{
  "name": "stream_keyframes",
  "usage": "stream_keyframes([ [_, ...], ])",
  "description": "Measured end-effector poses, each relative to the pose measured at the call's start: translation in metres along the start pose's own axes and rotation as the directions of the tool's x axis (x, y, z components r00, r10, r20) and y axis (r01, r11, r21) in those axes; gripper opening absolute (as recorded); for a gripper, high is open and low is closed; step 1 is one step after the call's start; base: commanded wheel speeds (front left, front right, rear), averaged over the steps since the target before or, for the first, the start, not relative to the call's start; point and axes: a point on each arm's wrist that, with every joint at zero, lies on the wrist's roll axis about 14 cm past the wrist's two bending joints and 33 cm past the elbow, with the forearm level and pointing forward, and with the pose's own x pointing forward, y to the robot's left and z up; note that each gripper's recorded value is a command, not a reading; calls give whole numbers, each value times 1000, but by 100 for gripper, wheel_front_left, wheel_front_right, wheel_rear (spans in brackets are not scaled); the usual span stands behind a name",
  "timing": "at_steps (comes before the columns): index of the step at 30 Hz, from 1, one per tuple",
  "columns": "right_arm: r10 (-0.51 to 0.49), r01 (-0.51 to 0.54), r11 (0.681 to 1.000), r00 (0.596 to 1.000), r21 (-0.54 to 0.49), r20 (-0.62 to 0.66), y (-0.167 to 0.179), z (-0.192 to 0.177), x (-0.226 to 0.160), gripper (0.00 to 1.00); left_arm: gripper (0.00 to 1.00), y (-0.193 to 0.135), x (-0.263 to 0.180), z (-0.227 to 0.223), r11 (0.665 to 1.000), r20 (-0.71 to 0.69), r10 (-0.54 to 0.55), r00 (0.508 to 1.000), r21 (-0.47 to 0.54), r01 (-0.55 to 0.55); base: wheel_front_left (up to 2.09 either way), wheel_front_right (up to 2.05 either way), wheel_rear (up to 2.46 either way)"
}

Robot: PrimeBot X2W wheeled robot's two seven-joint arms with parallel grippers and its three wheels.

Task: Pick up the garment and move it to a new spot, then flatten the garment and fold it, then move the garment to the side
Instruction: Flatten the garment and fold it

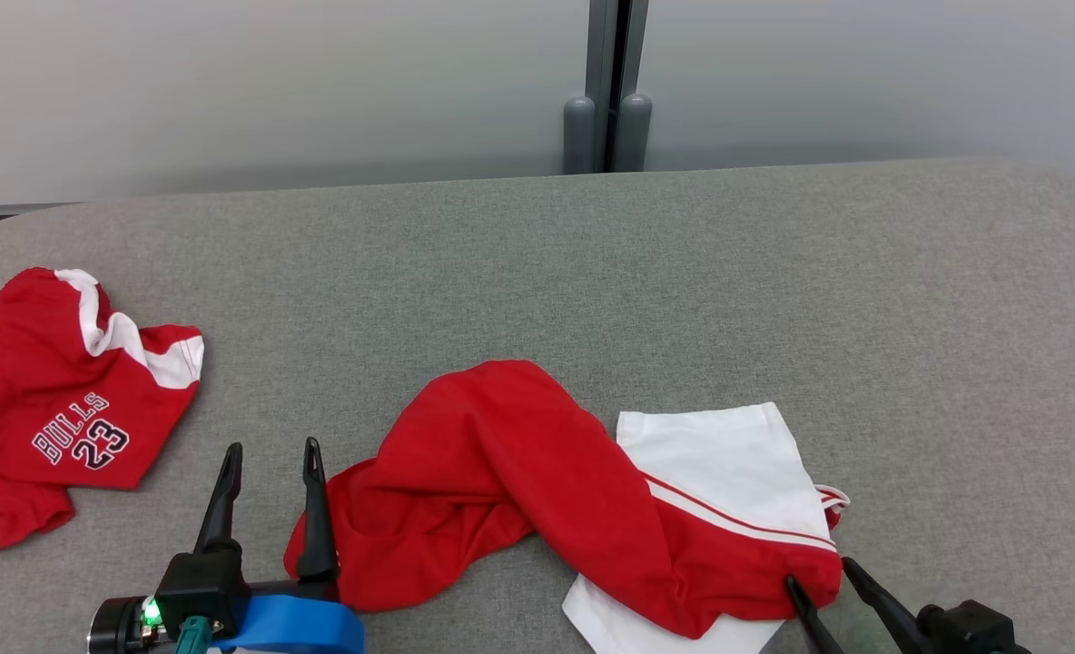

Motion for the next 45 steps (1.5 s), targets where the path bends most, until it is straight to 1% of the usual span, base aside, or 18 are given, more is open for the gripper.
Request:
stream_keyframes([
  [4,7,-7,1000,1000,8,-12,3,-4,0,100,100,0,1,0,1000,-1,-1,1000,0,1,0,0,0],
  [11,58,-58,998,998,17,-19,20,-6,7,100,100,0,1,0,1000,-1,-2,1000,0,2,0,0,0],
  [12,65,-64,998,998,17,-16,22,-4,9,88,100,0,1,0,1000,-1,-1,1000,1,1,0,0,0],
  [13,71,-71,997,997,13,-14,23,-3,12,40,100,0,1,0,1000,0,0,1000,1,0,0,0,0],
  [14,80,-80,997,997,6,-13,25,-1,14,0,100,1,0,0,1000,0,1,1000,1,-1,0,0,0],
  [17,103,-102,995,994,-18,26,27,15,25,0,100,1,0,0,1000,-1,1,1000,4,-1,0,0,0],
  [22,101,-92,994,982,-61,163,15,69,48,0,100,2,1,-3,1000,-8,3,1000,5,-3,0,0,0],
  [29,152,-106,977,953,-183,263,11,128,84,0,100,1,6,-4,1000,-11,-1,1000,5,1,0,0,0],
  [32,149,-86,970,948,-226,281,3,147,102,0,100,3,7,-4,1000,-12,5,1000,4,-5,0,0,0],
  [38,112,-35,961,956,-274,270,-16,168,138,0,100,5,9,-6,1000,-17,17,1000,1,-17,0,0,0],
  [42,76,5,958,960,-286,271,-32,185,162,0,100,10,13,-8,999,-25,34,999,2,-34,0,0,0],
  [45,34,43,961,962,-273,273,-46,197,179,0,100,11,17,-10,999,-30,36,999,2,-36,0,0,0],
])
